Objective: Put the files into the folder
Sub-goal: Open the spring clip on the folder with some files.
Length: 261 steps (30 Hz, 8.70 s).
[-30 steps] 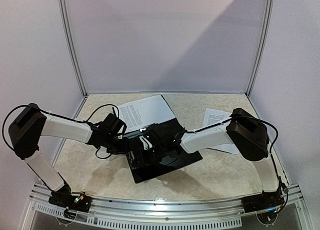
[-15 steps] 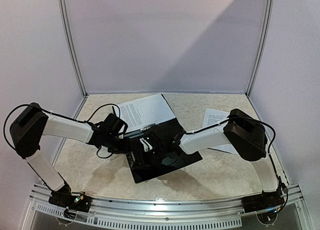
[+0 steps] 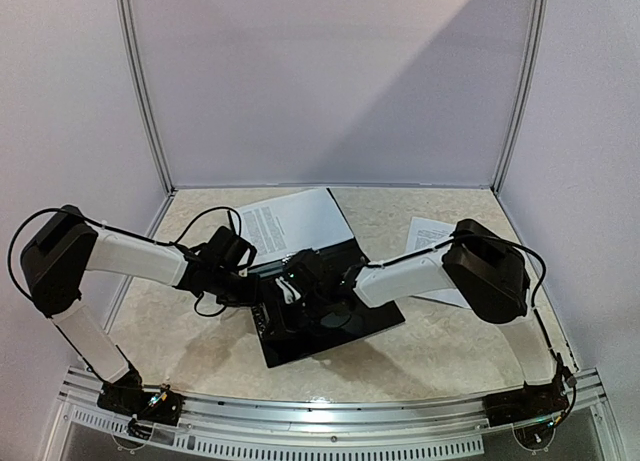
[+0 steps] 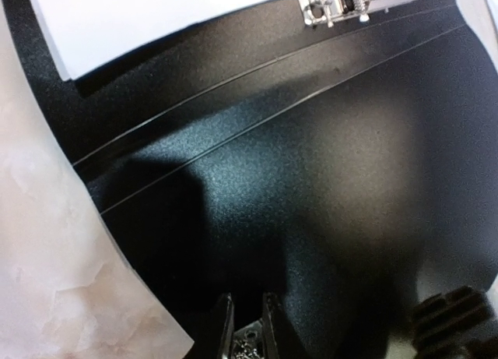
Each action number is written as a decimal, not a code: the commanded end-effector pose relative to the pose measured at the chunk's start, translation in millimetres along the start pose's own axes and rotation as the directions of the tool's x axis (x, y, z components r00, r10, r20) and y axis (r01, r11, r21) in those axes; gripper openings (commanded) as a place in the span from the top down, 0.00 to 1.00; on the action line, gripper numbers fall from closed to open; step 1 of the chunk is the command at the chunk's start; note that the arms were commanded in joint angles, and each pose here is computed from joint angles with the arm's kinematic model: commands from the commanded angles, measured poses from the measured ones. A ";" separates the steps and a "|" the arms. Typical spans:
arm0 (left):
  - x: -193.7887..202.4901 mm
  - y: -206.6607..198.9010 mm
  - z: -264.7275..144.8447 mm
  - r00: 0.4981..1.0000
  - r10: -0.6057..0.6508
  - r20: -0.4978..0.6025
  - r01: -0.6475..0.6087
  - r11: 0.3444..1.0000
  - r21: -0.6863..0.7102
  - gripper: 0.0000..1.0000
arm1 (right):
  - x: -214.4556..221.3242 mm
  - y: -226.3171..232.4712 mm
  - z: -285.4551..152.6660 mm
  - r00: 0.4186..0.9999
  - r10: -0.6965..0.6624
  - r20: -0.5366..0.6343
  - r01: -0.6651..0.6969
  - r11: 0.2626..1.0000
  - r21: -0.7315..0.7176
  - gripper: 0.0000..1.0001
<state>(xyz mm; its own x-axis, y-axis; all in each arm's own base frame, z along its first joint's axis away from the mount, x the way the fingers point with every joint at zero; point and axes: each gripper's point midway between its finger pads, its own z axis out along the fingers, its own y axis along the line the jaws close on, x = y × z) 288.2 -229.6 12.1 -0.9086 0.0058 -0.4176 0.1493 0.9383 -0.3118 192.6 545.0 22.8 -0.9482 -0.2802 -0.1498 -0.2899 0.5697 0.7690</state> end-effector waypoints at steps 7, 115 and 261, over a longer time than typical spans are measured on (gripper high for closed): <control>25.1 5.0 8.6 0.995 0.036 -0.089 -0.037 0.999 -0.013 0.86 | 26.2 -105.2 5.4 0.995 0.093 -0.040 -0.071 0.918 0.390 1.00; 42.1 -14.0 -110.4 0.990 0.138 0.020 -0.137 0.990 -0.033 0.47 | -6.8 46.8 -218.7 0.655 -0.626 0.423 0.389 0.760 0.521 0.01; 106.1 1.7 2.0 0.973 0.076 -0.218 -0.062 0.996 0.068 1.00 | 110.7 -158.9 -25.5 0.973 0.019 -0.232 0.161 0.667 0.727 0.99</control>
<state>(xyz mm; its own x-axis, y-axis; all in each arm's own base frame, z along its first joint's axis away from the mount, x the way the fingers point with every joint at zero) 228.0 -258.5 8.0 -0.9146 0.0848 -0.3953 0.2659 0.8626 -0.4303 142.6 517.3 12.6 -0.9142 -0.3727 -0.1592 -0.4004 0.7693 0.4979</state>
